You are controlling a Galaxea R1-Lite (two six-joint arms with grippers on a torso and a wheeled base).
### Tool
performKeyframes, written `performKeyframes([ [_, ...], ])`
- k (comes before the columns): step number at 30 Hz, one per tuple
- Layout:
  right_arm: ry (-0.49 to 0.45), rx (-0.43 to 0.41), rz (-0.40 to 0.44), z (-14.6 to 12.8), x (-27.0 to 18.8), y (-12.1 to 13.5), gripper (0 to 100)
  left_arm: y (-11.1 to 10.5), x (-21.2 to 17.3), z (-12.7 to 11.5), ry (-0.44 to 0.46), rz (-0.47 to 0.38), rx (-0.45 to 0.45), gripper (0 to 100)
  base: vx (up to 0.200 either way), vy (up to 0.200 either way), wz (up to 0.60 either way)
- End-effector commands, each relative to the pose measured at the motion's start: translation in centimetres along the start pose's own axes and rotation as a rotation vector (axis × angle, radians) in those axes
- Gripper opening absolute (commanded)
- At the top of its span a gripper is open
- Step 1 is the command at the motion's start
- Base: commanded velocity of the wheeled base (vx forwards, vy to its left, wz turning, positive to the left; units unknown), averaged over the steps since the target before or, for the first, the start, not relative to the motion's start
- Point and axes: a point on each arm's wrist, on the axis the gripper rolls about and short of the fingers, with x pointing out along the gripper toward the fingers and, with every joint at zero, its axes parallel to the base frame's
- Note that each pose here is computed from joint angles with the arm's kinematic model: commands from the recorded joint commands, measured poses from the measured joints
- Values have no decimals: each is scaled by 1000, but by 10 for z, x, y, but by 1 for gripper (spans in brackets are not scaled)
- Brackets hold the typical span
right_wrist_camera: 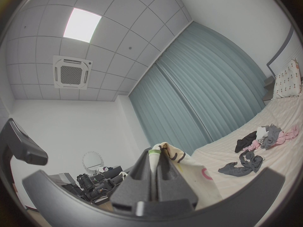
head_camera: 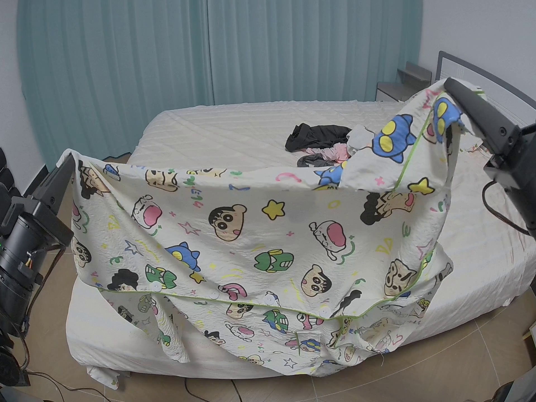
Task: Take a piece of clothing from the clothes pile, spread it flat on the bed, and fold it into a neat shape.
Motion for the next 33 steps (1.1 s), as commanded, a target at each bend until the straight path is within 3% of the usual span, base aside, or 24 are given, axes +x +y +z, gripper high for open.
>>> performKeyframes([
  [1,75,0,-60,-23,14,-18,0,1,9,-22,101,13,9,0,0,0,0],
  [7,114,-13,-126,-37,29,-39,0,3,21,-42,186,33,8,0,0,0,0],
  [11,109,-32,-184,-42,47,-61,0,4,33,-57,237,44,-31,0,200,0,0],
  [19,130,-42,-247,-57,69,-91,0,20,79,-80,262,126,-15,0,200,0,0],
  [27,166,-49,-333,-85,94,-138,0,29,123,-134,347,154,2,0,200,0,0],
  [33,214,-41,-394,-124,116,-179,0,49,161,-188,419,219,23,0,200,0,0],
])
